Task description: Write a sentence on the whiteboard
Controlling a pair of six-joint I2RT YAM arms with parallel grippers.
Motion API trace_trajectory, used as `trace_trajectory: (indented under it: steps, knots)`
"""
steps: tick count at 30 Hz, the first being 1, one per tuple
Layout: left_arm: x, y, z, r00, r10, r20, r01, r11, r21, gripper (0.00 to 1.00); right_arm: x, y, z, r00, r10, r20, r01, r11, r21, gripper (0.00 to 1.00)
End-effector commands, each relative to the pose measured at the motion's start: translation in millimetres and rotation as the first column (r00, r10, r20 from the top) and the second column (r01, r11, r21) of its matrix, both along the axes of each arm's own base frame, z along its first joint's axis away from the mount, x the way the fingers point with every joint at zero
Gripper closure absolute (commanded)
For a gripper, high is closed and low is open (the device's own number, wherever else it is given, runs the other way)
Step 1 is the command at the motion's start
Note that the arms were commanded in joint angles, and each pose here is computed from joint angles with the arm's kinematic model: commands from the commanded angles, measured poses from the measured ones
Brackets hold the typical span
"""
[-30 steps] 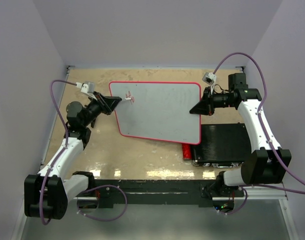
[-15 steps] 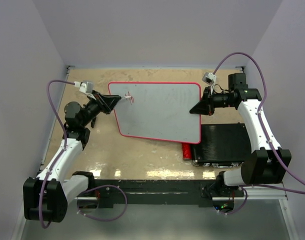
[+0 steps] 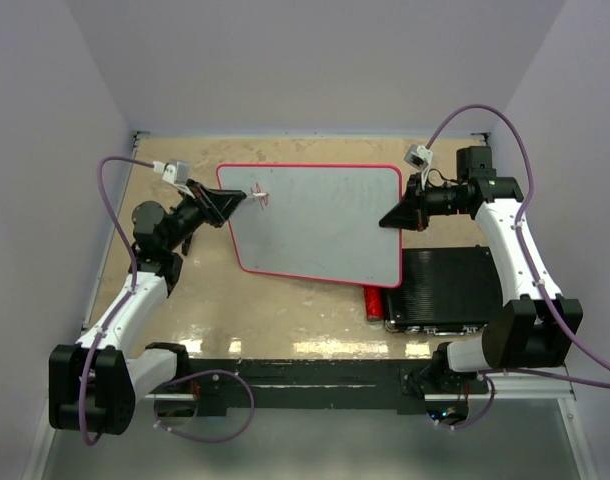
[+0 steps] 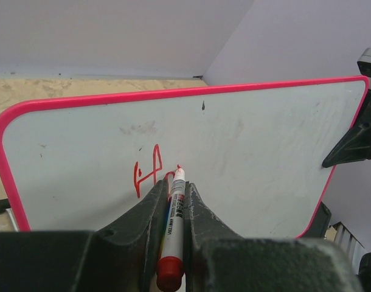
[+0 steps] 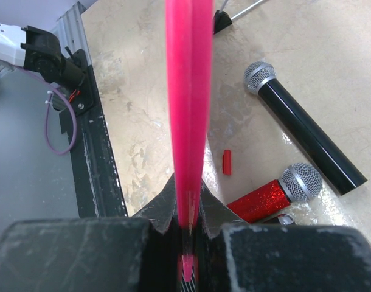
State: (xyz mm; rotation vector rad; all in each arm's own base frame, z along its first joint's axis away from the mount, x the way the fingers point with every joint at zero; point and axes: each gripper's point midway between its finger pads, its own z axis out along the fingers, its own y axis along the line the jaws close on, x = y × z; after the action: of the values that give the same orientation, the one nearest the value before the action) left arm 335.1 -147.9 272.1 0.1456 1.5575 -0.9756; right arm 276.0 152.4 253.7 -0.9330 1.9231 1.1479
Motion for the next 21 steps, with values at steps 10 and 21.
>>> trace_trajectory:
  steps: [10,21]
  knots:
    - [-7.8,-3.0,-22.0,0.999,-0.02,-0.033,0.02,1.0,0.018,1.0,-1.7,3.6,12.1,0.997,0.028,0.078,-0.029,1.0,0.003,1.0]
    - [-17.2,-3.7,-28.4,0.998,-0.03,-0.049,0.03,0.999,0.009,1.0,-1.3,3.8,13.2,0.996,0.029,0.08,-0.029,1.0,0.004,1.0]
